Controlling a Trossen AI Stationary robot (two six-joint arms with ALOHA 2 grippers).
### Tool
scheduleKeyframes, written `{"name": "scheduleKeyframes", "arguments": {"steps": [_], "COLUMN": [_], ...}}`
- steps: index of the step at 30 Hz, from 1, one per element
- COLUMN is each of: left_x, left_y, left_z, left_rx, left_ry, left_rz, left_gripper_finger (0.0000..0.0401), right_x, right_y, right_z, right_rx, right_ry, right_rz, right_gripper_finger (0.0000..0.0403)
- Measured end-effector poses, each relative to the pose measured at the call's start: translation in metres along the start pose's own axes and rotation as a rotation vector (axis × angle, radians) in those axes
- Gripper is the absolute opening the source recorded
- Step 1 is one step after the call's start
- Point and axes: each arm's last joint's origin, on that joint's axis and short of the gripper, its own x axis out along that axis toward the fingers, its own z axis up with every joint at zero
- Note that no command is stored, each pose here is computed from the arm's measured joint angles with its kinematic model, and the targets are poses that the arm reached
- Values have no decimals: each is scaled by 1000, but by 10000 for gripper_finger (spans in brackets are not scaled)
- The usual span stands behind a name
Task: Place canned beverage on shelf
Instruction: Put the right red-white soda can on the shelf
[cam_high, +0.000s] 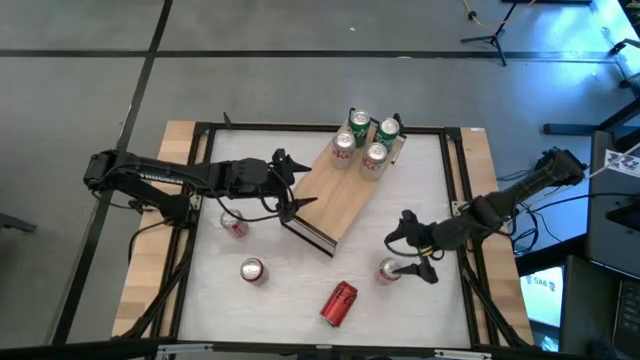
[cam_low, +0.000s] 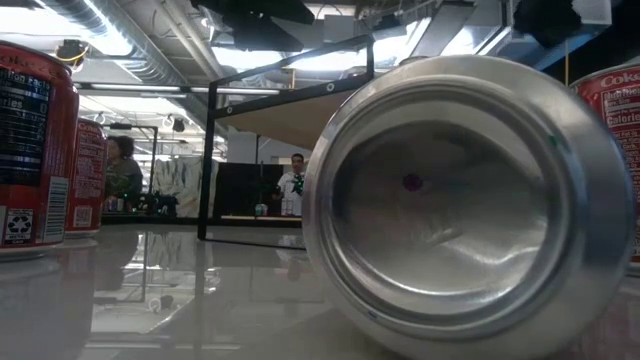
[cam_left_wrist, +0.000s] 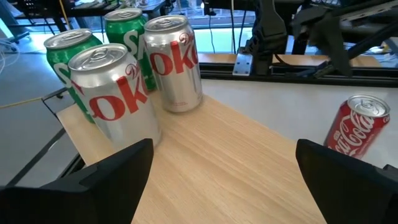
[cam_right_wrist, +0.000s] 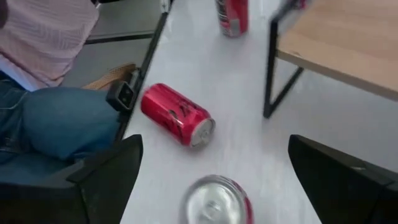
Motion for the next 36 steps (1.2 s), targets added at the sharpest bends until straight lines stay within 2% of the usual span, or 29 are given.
{"name": "scheduleKeyframes", "arguments": {"steps": [7, 18, 25, 36], "left_x": [0, 0, 0, 0], "left_y": [0, 0, 0, 0], "left_z": [0, 0, 0, 0], "left_rx": [0, -1, -1, -1], "left_ry": [0, 1, 1, 2], "left_rz": [0, 0, 0, 0], "left_gripper_finger": [384, 384, 384, 384], "right_x": [9, 25, 34, 53], "right_y": [18, 16, 18, 17], "right_z": [11, 0, -3, -11], "right_rx": [-87, -136, -206, -217], "right_ry": [72, 333, 384, 455], "right_rz": [14, -67, -46, -72], "right_gripper_finger": [397, 397, 397, 397]}}
